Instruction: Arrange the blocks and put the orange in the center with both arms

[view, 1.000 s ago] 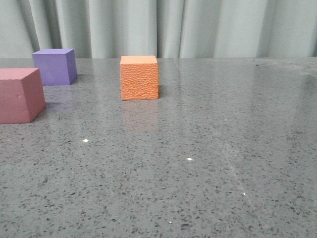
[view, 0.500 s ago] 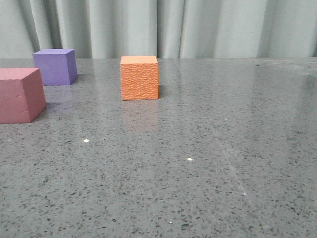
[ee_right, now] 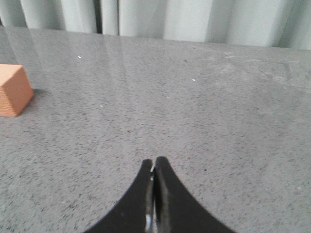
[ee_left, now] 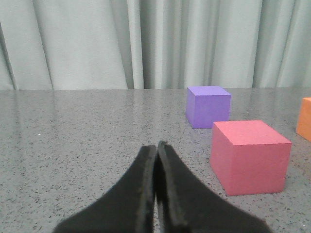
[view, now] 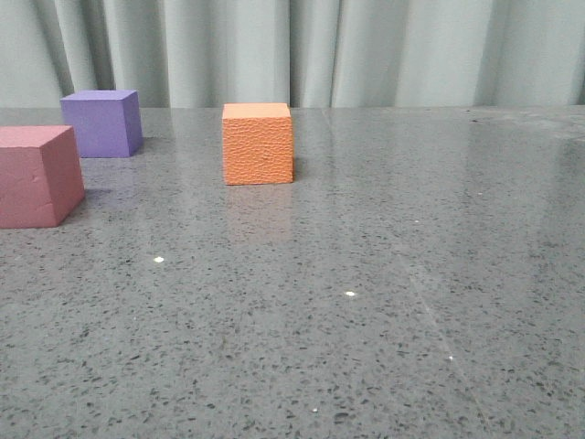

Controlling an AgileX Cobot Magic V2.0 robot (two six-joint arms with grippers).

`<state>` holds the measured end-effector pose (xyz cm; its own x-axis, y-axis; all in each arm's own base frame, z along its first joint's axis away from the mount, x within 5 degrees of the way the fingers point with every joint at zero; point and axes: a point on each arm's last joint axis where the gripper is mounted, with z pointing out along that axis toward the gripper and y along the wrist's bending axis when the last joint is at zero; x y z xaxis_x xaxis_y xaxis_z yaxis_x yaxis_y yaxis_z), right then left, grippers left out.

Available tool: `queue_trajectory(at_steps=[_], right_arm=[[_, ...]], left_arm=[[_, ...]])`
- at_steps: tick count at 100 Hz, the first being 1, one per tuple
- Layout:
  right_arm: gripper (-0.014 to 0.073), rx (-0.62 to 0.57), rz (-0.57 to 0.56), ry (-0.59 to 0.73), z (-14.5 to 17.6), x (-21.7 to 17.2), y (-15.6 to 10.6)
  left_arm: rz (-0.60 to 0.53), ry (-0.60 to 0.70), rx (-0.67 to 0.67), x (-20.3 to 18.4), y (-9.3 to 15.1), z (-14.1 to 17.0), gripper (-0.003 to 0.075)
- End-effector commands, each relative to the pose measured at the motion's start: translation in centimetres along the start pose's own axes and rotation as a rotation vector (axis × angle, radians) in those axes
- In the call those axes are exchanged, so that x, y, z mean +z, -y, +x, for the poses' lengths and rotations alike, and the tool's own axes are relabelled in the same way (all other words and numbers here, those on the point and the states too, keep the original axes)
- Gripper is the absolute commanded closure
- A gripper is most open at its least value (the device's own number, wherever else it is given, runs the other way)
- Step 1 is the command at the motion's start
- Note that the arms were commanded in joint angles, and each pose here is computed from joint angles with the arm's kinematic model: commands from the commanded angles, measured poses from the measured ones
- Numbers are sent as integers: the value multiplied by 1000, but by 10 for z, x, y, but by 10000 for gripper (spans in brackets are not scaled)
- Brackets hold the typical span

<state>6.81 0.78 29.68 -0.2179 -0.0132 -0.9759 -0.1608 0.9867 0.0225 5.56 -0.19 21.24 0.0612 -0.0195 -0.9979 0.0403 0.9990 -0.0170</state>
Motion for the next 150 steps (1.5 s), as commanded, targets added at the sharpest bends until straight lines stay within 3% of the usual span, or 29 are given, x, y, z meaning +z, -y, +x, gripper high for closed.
queue_trajectory(at_steps=[1, 29, 71, 150], right_arm=[[662, -43, -38, 164, -1, -8, -4], [662, -40, -30, 381, 49, -13, -3], [662, 66, 61, 264, 92, 6, 3], [662, 65, 66, 293, 91, 6, 3]], left_arm=[[22, 51, -11, -1, 2, 10, 739], [22, 51, -11, -1, 2, 10, 739], [22, 51, -11, -1, 2, 10, 739], [22, 51, -11, -1, 2, 10, 739]])
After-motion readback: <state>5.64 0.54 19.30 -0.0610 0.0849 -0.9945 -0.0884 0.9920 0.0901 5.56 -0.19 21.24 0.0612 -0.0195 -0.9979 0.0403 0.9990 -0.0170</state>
